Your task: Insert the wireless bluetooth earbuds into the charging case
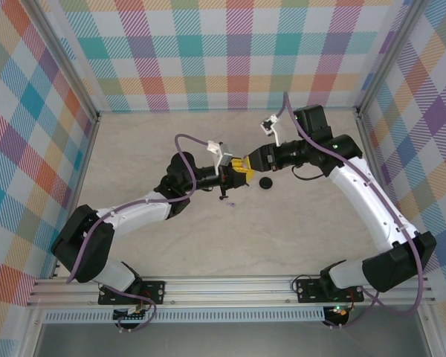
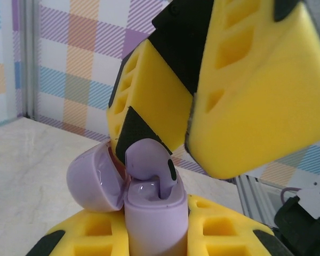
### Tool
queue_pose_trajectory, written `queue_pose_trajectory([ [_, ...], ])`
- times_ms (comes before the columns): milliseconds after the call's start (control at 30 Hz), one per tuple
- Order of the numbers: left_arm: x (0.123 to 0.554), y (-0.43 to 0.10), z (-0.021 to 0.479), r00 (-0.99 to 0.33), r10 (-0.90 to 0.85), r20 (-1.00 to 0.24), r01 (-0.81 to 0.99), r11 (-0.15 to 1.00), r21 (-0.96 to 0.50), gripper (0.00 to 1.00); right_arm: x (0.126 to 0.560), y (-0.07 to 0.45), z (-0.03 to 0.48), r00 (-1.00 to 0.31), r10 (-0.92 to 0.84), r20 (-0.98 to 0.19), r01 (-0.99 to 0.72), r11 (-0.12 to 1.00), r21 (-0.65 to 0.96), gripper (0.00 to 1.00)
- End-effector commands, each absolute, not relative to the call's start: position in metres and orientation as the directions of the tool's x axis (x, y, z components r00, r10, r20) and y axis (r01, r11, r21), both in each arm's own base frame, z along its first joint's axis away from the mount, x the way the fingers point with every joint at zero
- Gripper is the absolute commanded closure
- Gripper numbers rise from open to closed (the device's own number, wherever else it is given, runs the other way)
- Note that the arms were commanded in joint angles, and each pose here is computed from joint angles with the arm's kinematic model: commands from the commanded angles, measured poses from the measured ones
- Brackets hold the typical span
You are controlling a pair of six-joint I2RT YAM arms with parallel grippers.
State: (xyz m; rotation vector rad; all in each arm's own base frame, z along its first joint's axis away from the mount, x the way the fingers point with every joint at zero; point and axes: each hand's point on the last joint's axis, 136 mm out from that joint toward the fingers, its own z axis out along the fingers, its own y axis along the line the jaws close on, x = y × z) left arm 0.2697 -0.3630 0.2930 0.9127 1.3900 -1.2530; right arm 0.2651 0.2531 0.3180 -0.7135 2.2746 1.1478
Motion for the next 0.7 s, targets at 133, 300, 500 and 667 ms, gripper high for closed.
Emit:
queue_pose_trajectory([
  [133,0.255,-0.377,0.304,-0.224,-0.072,-0.972,0.971,0.066,-0.229,1.00,0.248,0.262,0.321,-0.658,-0.341,-0.671,-0.739,0.461,0.491,0.53],
  [300,0.262,-0.376,0.296,-0.228,-0.054,-0.972,0.966,0.113,-0.233,1.00,0.262,0.250,0.319,-0.644,-0.323,-0.694,-0.720,0.561,0.408,0.53],
  [500,0.260,-0.377,0.295,-0.232,-0.045,-0.972,0.967,0.095,-0.235,1.00,0.266,0.246,0.324,-0.632,-0.299,-0.715,-0.712,0.589,0.383,0.48],
  [667,0.261,-0.378,0.289,-0.240,-0.030,-0.970,0.965,0.099,-0.242,1.00,0.265,0.246,0.335,-0.614,-0.277,-0.739,-0.719,0.583,0.378,0.48],
])
